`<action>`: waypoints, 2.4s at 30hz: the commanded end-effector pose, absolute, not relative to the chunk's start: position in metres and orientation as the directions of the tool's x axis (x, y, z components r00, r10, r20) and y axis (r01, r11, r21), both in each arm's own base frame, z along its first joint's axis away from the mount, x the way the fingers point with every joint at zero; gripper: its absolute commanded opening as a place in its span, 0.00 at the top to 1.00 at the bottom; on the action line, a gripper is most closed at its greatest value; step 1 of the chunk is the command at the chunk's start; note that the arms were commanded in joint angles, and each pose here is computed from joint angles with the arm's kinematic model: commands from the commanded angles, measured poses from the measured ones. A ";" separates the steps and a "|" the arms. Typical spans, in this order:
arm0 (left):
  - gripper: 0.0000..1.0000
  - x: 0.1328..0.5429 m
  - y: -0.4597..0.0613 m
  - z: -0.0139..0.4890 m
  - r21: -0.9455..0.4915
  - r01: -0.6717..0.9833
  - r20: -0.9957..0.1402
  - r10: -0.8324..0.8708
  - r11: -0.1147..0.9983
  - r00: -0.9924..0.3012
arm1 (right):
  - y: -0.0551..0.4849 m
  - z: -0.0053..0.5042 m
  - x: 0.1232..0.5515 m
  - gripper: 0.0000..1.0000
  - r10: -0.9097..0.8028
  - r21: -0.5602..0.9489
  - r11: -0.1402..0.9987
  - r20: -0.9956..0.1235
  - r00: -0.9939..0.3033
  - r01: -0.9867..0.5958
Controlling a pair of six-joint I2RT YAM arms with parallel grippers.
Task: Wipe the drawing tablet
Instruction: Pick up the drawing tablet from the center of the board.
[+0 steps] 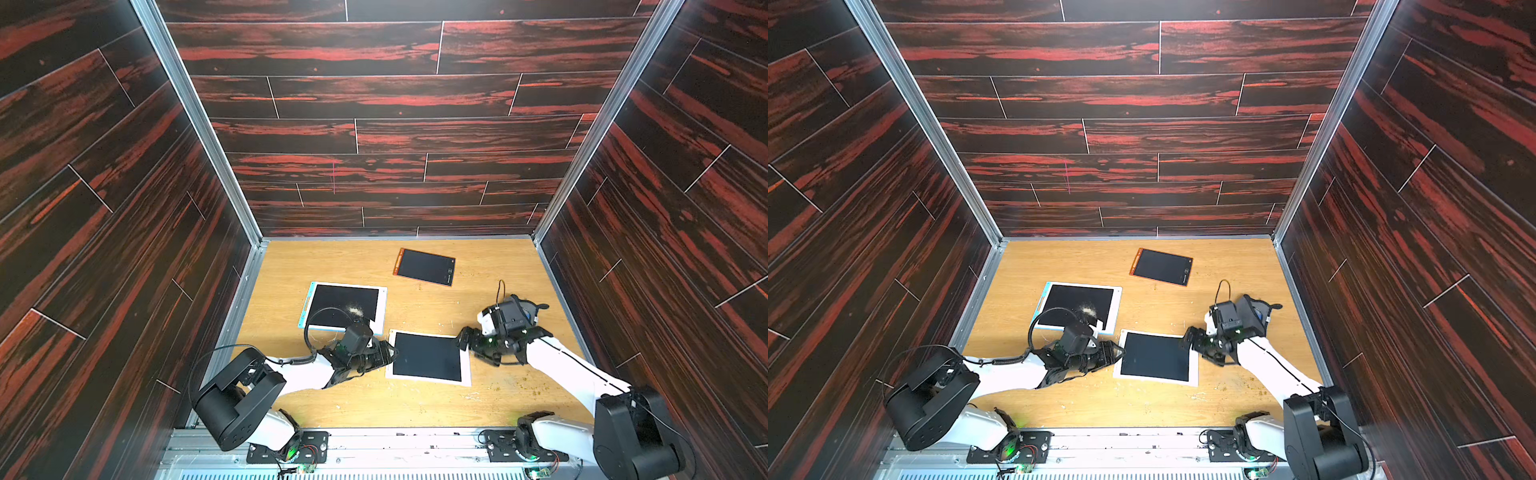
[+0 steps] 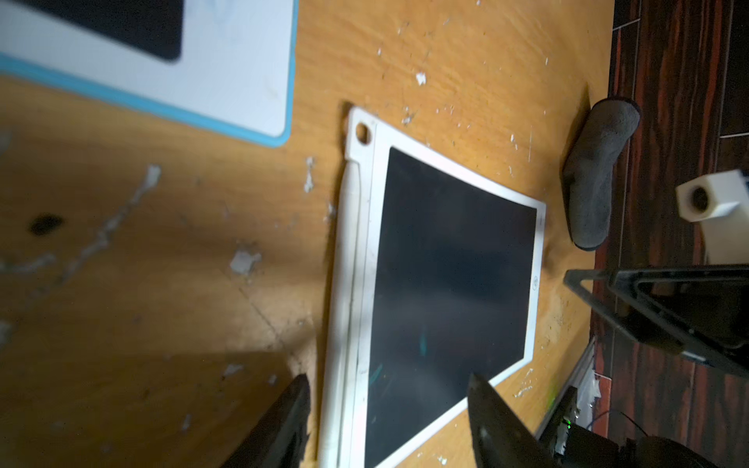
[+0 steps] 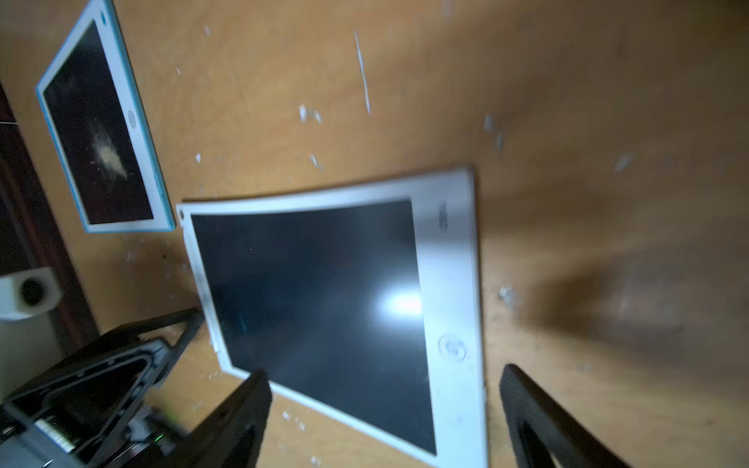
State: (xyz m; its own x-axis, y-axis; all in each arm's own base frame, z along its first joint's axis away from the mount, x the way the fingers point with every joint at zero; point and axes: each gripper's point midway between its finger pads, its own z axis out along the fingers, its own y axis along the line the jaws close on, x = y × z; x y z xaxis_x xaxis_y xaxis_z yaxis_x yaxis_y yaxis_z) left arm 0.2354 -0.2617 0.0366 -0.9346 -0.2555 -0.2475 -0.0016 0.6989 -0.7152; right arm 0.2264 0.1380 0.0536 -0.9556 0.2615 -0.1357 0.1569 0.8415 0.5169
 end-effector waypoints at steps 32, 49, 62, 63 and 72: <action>0.52 0.221 -0.263 0.007 -0.802 -0.042 -0.167 -0.291 0.596 -0.942 | 0.144 -0.004 0.175 0.08 0.254 0.546 0.800 0.069 -0.965 0.249; 0.79 0.231 -0.265 0.066 -0.889 0.058 -0.249 -0.374 0.454 -0.893 | 0.143 -0.007 0.177 0.08 0.257 0.540 0.803 0.065 -0.964 0.250; 1.00 0.231 -0.261 0.101 -0.871 0.135 -0.330 -0.359 0.472 -0.873 | 0.146 -0.007 0.183 0.08 0.259 0.545 0.800 0.061 -0.964 0.249; 1.00 0.231 -0.262 0.106 -0.867 0.151 -0.344 -0.350 0.475 -0.871 | 0.146 -0.003 0.187 0.08 0.257 0.549 0.800 0.051 -0.965 0.242; 1.00 0.238 -0.270 0.197 -0.641 0.444 -0.609 -0.063 0.626 -0.791 | 0.100 0.083 0.267 0.04 0.416 0.446 0.845 -0.200 -0.887 0.295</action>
State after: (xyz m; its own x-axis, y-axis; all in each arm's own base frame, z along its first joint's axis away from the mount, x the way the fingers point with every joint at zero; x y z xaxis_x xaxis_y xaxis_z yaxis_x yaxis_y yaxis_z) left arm 0.2437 -0.2743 0.1654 -0.8498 -0.2116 -0.4828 0.2930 0.5718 -0.7663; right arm 0.2415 0.1316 0.0587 -0.9326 0.3514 -0.0827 0.2561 0.8055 0.5344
